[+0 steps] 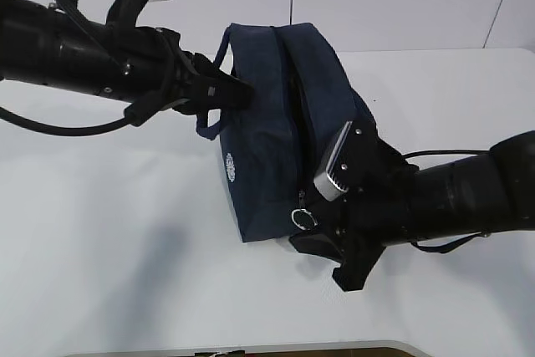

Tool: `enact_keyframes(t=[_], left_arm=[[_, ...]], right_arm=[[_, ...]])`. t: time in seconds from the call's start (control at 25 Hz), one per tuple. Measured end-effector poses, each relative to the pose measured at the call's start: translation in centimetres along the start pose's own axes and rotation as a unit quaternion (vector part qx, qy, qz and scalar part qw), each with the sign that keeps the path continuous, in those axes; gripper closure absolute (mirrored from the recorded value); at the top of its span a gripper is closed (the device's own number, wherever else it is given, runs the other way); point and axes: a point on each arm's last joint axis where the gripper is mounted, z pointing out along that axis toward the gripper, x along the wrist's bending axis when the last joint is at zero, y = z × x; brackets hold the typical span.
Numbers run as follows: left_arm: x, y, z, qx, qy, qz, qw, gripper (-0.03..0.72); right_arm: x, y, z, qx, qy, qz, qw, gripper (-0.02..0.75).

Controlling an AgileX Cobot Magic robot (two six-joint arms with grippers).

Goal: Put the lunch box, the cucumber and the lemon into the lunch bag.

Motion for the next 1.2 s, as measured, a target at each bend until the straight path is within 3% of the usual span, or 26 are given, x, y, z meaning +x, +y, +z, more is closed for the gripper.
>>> enact_keyframes(t=[0.92,1.0,1.2], left_arm=[[-0.01,0.00,0.00,0.000,0.000,0.000,1.000,0.687],[-0.01,0.00,0.00,0.000,0.000,0.000,1.000,0.687],[-0.01,0.00,0.00,0.000,0.000,0.000,1.000,0.687]], right_arm=[[-0.61,0.29,0.59,-0.002,-0.002,-0.001,1.000,0.408],[-0.61,0.29,0.59,-0.002,-0.002,-0.001,1.000,0.453],[-0.61,0.29,0.59,-0.002,-0.002,-0.001,1.000,0.691]])
